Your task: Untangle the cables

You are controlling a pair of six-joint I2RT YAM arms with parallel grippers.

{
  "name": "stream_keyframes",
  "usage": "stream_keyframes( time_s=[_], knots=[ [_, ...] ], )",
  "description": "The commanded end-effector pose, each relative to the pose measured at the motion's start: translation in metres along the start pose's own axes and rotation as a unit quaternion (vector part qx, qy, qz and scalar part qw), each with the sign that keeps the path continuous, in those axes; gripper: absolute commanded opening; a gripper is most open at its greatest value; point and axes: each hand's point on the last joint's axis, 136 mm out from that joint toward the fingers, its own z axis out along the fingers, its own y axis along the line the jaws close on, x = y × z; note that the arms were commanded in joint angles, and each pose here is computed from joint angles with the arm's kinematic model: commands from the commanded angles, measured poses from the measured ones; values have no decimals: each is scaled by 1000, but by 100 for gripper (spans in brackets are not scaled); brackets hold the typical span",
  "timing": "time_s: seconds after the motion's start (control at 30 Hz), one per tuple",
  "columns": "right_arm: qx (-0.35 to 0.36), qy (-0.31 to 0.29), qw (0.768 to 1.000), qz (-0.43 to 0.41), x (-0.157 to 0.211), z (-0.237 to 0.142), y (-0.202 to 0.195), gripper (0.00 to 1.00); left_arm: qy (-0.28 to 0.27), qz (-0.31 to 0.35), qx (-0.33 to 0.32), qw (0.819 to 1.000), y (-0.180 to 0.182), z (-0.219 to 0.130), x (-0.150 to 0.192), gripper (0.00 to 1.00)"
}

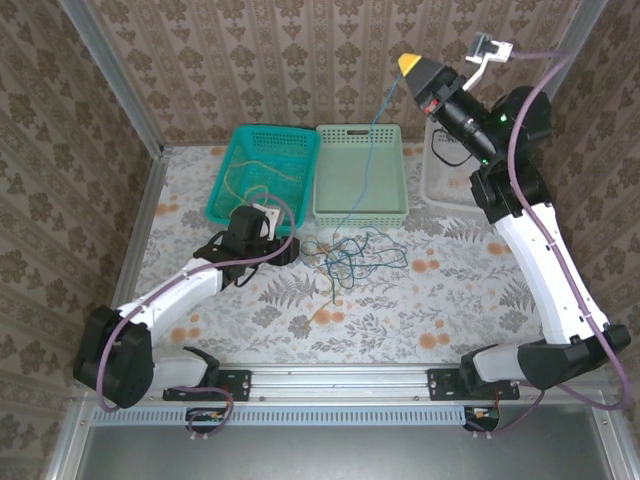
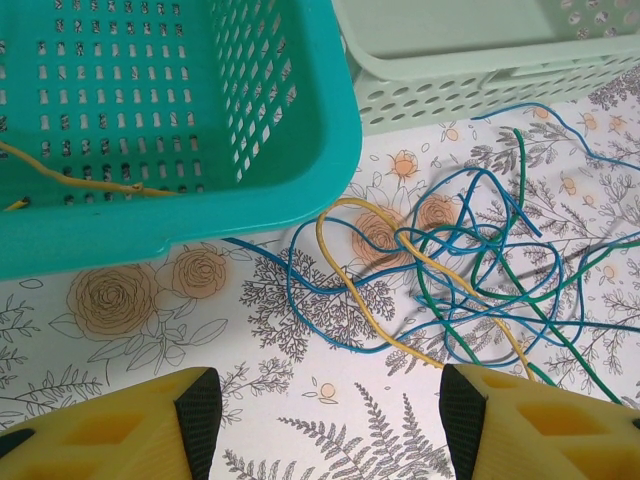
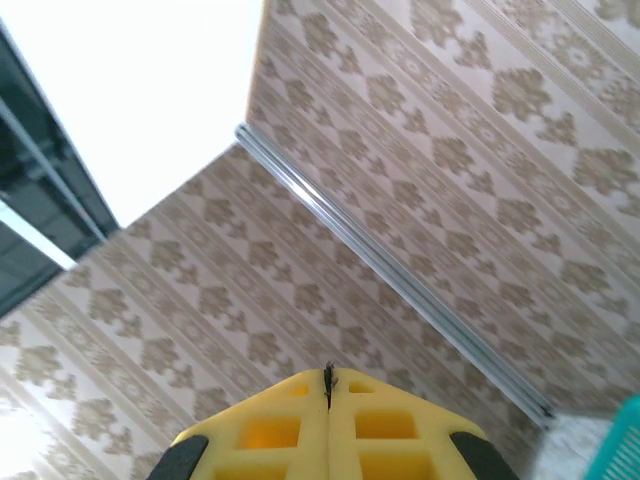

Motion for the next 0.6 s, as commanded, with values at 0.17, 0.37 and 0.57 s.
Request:
stream_keyframes(
  time_s=[0.17,0.37,0.57],
  knots=[
    [-74,-90,990,85,-52,-1,13,0,-12,-7,8,1000,-1,-1,-5,63],
    [-130,-114,970,172,-72,9,9,0,-30,6,25,999,-10,-5,-17,62],
    [-79,-108,982,136,-62,6,-8,0,-124,105,78,984,-62,-38,-61,67]
  ],
)
